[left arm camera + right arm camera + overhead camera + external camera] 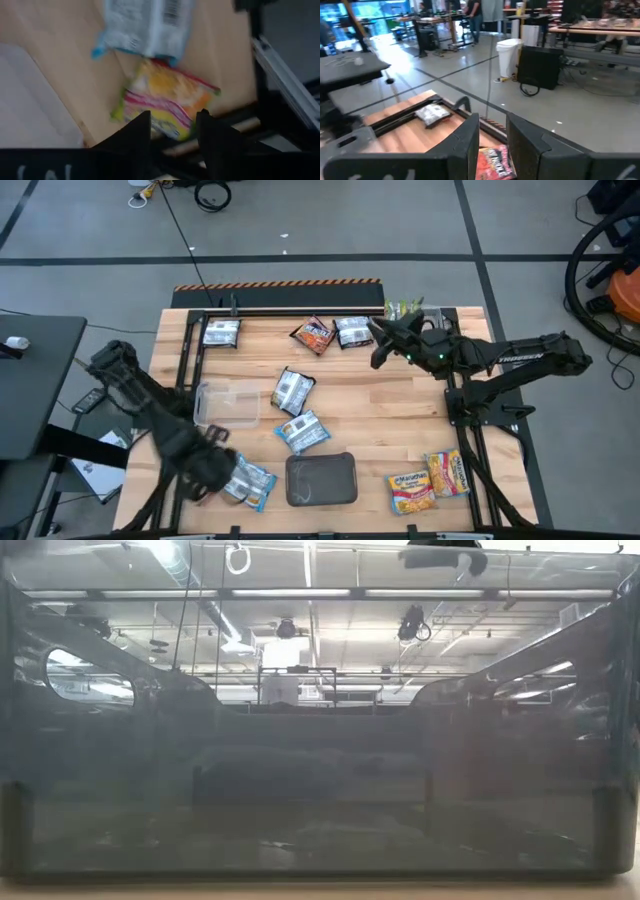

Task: Sort Maruchan noodles
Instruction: Put the green noodle pack into the top transparent bin

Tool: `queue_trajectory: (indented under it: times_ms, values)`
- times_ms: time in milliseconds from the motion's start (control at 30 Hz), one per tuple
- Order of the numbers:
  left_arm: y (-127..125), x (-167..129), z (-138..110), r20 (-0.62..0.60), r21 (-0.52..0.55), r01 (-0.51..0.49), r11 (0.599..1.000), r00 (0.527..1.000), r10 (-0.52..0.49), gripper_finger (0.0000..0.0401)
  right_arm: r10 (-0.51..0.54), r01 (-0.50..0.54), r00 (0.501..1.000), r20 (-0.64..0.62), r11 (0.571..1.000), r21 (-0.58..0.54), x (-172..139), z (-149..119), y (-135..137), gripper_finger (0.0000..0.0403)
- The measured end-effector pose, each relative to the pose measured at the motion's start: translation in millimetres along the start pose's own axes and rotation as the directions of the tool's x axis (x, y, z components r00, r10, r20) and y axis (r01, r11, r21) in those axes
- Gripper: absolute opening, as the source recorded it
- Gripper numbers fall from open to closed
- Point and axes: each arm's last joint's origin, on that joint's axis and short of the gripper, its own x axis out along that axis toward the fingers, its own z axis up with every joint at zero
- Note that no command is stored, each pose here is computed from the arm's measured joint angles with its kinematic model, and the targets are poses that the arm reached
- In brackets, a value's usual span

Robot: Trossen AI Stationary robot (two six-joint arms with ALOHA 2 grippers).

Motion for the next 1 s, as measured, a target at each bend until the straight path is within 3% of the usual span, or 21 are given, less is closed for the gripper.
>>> queue_trajectory:
  times_ms: [233, 333, 500, 767, 933, 1000]
  values:
    - [53, 52, -4, -0.111, 0.079, 0.035, 0.996, 0.993, -0.026, 0.0163, 0.098, -0.098, 0.995, -0.028, 0.995, -0.028, -16, -6, 16, 0.0115]
    - [63, 67, -2, -0.063, 0.140, 0.059, 0.988, 0.997, -0.051, 0.0163, 0.115, -0.116, 0.992, -0.044, 0.993, -0.018, -20, -8, 19, 0.0128]
    - [76, 88, -9, -0.113, 0.170, 0.123, 0.978, 0.988, -0.105, 0.0163, 0.123, -0.123, 0.990, -0.075, 0.992, 0.007, -22, -12, 21, 0.0151]
    - [78, 107, -9, -0.112, 0.259, 0.116, 0.959, 0.990, -0.089, 0.0163, 0.149, -0.148, 0.984, -0.100, 0.989, 0.009, -23, -15, 22, 0.0164]
    - [74, 118, -8, -0.180, 0.226, 0.239, 0.944, 0.963, -0.200, 0.0162, 0.169, -0.168, 0.979, -0.111, 0.986, 0.015, -24, -16, 22, 0.0163]
    - [71, 124, -10, -0.220, 0.222, 0.247, 0.943, 0.955, -0.198, 0.0159, 0.170, -0.169, 0.979, -0.112, 0.985, 0.014, -24, -16, 22, 0.0163]
